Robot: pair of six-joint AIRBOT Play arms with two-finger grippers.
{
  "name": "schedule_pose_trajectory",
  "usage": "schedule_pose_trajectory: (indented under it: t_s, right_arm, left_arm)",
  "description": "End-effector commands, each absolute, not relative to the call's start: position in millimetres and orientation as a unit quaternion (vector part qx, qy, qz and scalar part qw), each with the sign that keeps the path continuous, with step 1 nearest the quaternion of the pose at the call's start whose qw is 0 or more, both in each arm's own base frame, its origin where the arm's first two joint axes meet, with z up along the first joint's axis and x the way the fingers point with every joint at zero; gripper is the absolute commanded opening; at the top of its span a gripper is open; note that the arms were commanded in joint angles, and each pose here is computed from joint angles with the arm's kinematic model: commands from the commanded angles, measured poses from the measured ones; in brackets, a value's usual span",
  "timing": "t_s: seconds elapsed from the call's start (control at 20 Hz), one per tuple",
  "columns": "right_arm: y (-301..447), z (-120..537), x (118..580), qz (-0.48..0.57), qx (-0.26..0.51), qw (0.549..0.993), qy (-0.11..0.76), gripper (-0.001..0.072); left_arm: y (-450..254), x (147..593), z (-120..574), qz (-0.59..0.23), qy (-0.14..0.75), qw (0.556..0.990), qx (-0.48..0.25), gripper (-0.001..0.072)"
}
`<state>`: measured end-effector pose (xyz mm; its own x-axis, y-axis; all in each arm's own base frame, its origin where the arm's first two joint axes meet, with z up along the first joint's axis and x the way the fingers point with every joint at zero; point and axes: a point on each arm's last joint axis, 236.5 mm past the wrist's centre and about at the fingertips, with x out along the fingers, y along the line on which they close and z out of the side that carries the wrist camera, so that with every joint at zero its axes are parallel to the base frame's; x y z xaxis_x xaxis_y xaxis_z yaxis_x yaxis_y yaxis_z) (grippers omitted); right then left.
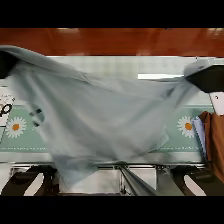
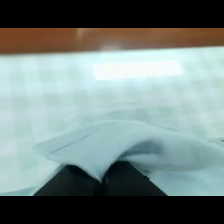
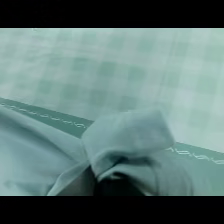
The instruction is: Fold the shirts.
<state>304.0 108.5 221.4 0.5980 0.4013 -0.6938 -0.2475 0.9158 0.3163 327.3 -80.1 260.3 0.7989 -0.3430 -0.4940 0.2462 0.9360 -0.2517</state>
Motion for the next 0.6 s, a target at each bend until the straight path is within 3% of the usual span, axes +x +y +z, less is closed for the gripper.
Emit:
schedule_pose_trajectory:
  t_s: [0.0,0.25,0.45,0.5,0.55]
  right_arm:
    - [111,138,384,0.161,0.113,0.88,0.434,0.003]
    - [116,59,484,0.13,0.155,0.867,0.455,0.003]
    - [124,28,531,0.109,0.209,0.848,0.475,0.0031]
    - [127,26,537,0.111,0.218,0.845,0.476,0.006]
    - [130,27,540,0.115,0.225,0.843,0.476,0.023]
  left_arm:
    - [-66,413,153,-0.109,0.332,0.928,-0.129,0.0017]
    - [-61,505,50,-0.083,0.413,0.895,-0.145,0.0017]
    - [-72,540,20,-0.1,0.452,0.872,-0.16,0.0017]
    - [-75,542,19,-0.103,0.458,0.867,-0.165,0.0018]
    - [-76,543,22,-0.1,0.462,0.863,-0.175,0.0067]
